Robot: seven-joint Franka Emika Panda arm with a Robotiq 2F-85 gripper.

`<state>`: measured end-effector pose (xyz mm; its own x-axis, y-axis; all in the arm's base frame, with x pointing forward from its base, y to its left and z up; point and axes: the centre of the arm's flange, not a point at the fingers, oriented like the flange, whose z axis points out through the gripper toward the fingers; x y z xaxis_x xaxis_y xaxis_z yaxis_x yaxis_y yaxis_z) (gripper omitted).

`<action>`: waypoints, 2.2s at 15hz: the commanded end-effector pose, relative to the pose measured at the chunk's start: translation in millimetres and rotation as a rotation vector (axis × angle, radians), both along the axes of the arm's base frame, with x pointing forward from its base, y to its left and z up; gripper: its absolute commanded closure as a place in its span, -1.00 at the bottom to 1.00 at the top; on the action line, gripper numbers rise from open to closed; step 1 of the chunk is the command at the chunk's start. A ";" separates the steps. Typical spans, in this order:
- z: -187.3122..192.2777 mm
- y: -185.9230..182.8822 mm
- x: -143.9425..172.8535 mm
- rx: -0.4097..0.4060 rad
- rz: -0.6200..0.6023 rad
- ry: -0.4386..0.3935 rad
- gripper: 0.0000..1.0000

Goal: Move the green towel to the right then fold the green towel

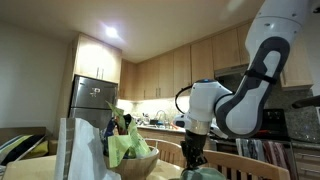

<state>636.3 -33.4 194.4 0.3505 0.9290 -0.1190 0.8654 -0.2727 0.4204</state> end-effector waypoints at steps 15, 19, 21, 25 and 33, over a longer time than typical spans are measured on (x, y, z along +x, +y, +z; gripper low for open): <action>-47.8 5.8 -8.1 0.031 -0.013 0.111 0.95; -47.7 5.8 -8.1 0.031 -0.013 0.111 0.95; -47.7 5.8 -8.1 0.031 -0.013 0.111 0.95; -47.7 5.8 -8.1 0.031 -0.013 0.111 0.95; -38.8 14.7 12.3 0.056 -0.056 0.013 0.99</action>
